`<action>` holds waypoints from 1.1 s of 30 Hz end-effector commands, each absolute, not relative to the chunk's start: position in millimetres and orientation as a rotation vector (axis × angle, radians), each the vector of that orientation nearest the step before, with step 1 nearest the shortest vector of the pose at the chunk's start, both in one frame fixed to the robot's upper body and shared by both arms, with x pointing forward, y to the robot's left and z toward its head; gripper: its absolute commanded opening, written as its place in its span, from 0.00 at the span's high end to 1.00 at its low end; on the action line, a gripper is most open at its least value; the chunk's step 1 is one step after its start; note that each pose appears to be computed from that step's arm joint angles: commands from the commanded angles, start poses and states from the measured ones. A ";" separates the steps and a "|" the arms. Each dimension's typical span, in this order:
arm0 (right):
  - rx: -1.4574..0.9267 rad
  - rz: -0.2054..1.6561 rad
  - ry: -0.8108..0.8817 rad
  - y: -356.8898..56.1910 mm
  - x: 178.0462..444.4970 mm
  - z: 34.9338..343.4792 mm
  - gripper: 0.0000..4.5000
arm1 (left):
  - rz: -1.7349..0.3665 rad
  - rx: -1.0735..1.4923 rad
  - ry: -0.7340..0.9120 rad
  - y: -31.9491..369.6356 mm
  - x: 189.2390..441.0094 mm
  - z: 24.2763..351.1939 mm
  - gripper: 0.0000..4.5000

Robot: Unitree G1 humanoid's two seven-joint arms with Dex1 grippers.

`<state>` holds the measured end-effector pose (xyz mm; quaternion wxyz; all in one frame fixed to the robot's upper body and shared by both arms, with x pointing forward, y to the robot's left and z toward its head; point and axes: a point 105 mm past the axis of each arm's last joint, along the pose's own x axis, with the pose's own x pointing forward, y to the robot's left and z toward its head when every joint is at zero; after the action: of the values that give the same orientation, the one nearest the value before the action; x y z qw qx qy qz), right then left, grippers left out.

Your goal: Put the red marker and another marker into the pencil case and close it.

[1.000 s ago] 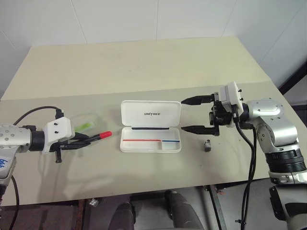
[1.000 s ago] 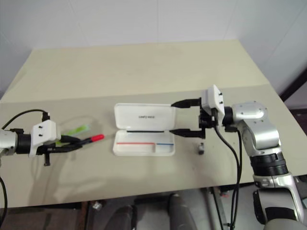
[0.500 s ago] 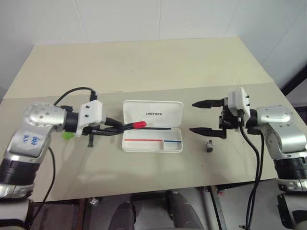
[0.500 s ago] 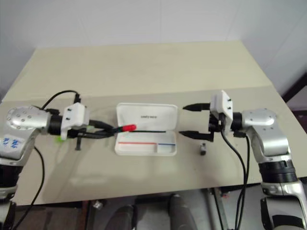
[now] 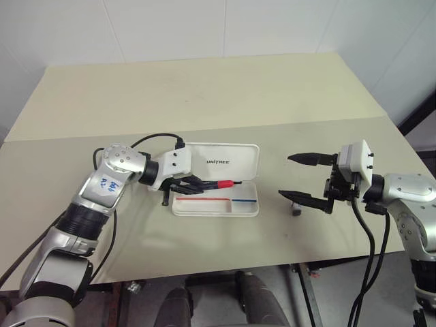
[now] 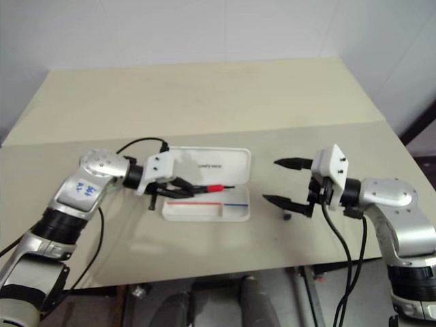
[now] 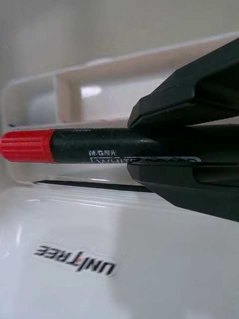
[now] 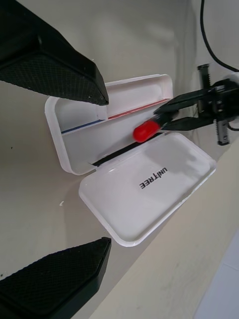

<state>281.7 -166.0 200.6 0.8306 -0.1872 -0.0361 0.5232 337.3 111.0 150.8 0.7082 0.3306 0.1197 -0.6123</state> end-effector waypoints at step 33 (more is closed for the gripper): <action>-0.368 1.234 -0.262 -126.9 295.0 233.0 0.00 | -1.298 0.599 0.020 184.9 281.0 226.0 0.01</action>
<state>297.3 -129.2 224.4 0.8004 -0.1630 -0.1003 0.5680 286.2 177.3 214.1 0.7486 0.2695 0.0202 -0.6054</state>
